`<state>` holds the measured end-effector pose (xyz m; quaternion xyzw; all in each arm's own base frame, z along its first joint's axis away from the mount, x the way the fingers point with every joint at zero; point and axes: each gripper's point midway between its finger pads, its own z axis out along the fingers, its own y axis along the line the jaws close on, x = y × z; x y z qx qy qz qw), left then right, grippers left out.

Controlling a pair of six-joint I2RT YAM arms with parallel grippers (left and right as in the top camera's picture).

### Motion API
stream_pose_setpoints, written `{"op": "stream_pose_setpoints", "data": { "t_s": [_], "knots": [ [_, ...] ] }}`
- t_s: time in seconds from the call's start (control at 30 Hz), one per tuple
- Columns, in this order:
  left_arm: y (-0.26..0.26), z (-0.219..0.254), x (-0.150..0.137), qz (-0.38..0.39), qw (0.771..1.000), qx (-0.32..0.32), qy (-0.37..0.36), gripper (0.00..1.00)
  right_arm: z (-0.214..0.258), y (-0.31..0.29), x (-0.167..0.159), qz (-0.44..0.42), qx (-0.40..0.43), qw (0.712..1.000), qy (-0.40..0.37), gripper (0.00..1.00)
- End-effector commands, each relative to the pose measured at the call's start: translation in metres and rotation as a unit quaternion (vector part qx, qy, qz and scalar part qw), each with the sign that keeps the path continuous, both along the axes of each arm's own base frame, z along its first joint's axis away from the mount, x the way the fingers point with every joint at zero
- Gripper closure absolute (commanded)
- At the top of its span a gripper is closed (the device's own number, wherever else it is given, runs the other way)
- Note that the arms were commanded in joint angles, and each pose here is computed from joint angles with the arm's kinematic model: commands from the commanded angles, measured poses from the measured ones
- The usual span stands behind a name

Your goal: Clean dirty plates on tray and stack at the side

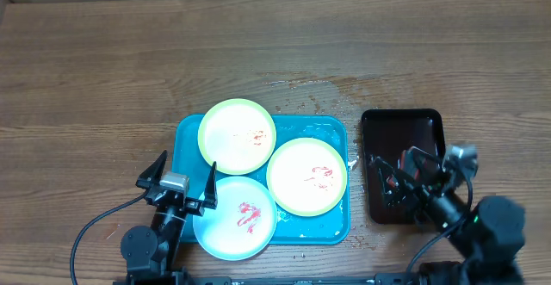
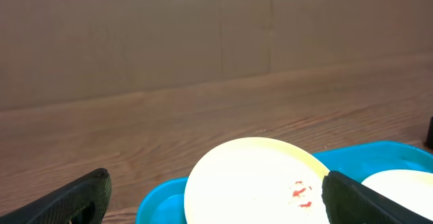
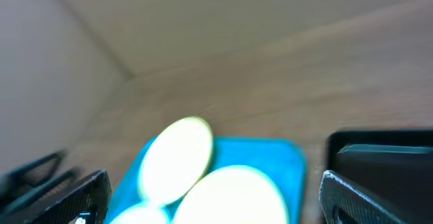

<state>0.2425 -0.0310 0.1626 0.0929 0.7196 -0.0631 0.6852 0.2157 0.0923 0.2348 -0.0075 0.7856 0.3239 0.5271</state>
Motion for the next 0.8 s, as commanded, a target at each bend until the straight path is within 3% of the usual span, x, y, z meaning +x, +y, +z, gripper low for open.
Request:
{"op": "stream_pose_setpoints", "data": {
  "t_s": [0.0,0.27,0.37,0.4,0.47,0.53,0.63,0.77],
  "knots": [
    [0.002,0.000,0.000,0.006,1.000,-0.007,-0.001,0.00,0.024,0.032,-0.010,0.110,0.038,0.991,0.068,0.00],
    [0.002,0.000,0.000,0.006,1.000,-0.007,-0.001,0.00,0.001,0.028,0.008,0.106,0.004,0.949,0.298,0.00],
    [0.002,0.000,0.000,0.006,1.000,-0.007,-0.001,0.00,-0.025,0.014,0.007,0.066,-0.024,0.912,0.404,0.00],
    [0.002,0.000,0.000,0.005,1.000,-0.007,-0.001,0.00,-0.043,0.010,-0.003,0.058,-0.032,0.877,0.476,0.00],
    [-0.001,0.000,-0.001,-0.005,1.000,-0.011,0.000,0.00,-0.063,0.004,-0.015,0.048,-0.043,0.837,0.543,0.00],
    [-0.005,0.004,-0.001,-0.015,1.000,-0.016,-0.006,0.00,-0.077,0.001,-0.021,0.043,-0.051,0.808,0.585,0.00],
    [-0.030,0.009,-0.010,-0.092,0.995,-0.019,-0.014,0.00,-0.086,0.007,-0.022,0.055,-0.034,0.783,0.618,0.00],
    [-0.050,0.002,-0.021,-0.152,0.982,-0.104,0.037,0.00,-0.095,0.005,-0.017,0.079,-0.055,0.784,0.613,0.00]
  ]
}}
